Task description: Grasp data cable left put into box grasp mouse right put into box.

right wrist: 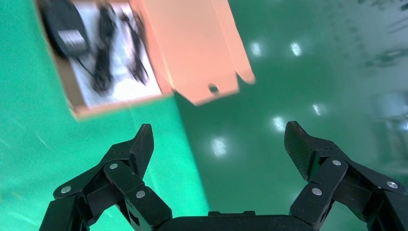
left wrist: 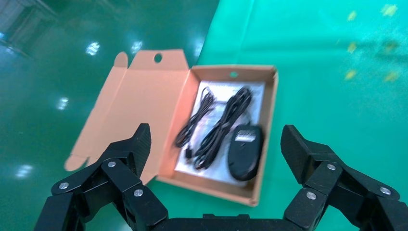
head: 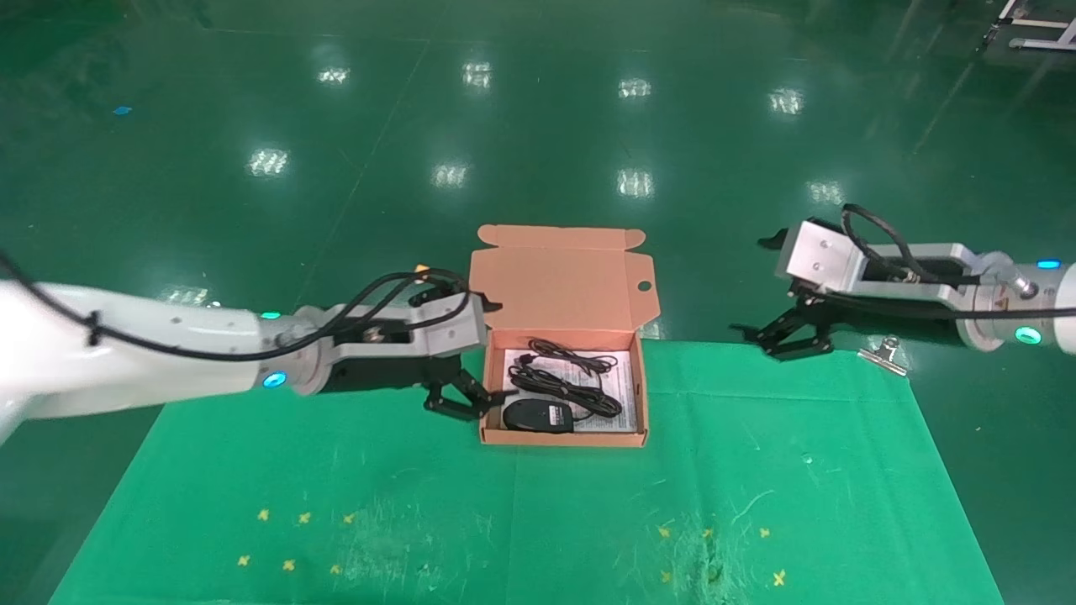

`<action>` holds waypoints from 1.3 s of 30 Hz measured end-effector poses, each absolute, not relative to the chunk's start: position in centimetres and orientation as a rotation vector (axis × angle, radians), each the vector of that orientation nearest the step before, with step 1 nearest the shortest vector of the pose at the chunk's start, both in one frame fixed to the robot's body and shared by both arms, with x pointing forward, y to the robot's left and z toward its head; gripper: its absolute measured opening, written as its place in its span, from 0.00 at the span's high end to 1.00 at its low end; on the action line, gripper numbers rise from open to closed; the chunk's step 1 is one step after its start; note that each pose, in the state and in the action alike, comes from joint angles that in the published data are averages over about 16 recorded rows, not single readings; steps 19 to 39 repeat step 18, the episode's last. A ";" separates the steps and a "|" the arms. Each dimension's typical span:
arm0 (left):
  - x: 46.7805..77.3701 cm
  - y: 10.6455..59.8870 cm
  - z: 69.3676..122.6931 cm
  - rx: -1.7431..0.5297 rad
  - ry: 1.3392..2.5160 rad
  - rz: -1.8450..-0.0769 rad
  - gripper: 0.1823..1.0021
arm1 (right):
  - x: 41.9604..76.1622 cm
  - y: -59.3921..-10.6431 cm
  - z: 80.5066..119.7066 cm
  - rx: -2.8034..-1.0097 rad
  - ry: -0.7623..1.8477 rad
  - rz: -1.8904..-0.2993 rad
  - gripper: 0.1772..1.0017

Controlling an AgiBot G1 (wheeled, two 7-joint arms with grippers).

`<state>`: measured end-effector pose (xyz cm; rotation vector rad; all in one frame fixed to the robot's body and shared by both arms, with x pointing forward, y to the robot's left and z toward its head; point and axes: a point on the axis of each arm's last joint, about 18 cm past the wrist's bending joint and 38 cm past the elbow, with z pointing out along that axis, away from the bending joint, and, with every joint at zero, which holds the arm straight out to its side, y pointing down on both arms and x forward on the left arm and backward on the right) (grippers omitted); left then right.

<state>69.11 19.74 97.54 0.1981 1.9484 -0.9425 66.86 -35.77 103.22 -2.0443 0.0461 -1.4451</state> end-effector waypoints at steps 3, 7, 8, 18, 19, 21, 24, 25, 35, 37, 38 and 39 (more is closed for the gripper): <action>68.1 20.3 97.2 0.175 1.957 -1.025 0.06 | 66.0 -35.1 102.6 -2.011 0.042 -1.375 0.00; 66.6 21.2 97.0 0.150 1.964 -1.130 0.03 | 64.8 -34.3 101.8 -1.966 0.033 -1.284 0.00; 66.2 21.4 97.0 0.145 1.964 -1.155 0.02 | 64.5 -34.1 101.7 -1.955 0.031 -1.262 0.00; 63.5 22.8 96.9 0.122 1.963 -1.313 0.00 | 62.2 -32.9 100.8 -1.883 0.007 -1.123 0.00; 63.5 22.8 96.9 0.122 1.963 -1.313 0.00 | 62.2 -32.9 100.8 -1.883 0.007 -1.123 0.00; 63.5 22.8 96.9 0.122 1.963 -1.313 0.00 | 62.2 -32.9 100.8 -1.883 0.007 -1.123 0.00; 63.5 22.8 96.9 0.122 1.963 -1.313 0.00 | 62.2 -32.9 100.8 -1.883 0.007 -1.123 0.00; 63.5 22.8 96.9 0.122 1.963 -1.313 0.00 | 62.2 -32.9 100.8 -1.883 0.007 -1.123 0.00; 63.5 22.8 96.9 0.122 1.963 -1.313 0.00 | 62.2 -32.9 100.8 -1.883 0.007 -1.123 0.00; 63.5 22.8 96.9 0.122 1.963 -1.313 0.00 | 62.2 -32.9 100.8 -1.883 0.007 -1.123 0.00; 63.5 22.8 96.9 0.122 1.963 -1.313 0.00 | 62.2 -32.9 100.8 -1.883 0.007 -1.123 0.00; 63.5 22.8 96.9 0.122 1.963 -1.313 0.00 | 62.2 -32.9 100.8 -1.883 0.007 -1.123 0.00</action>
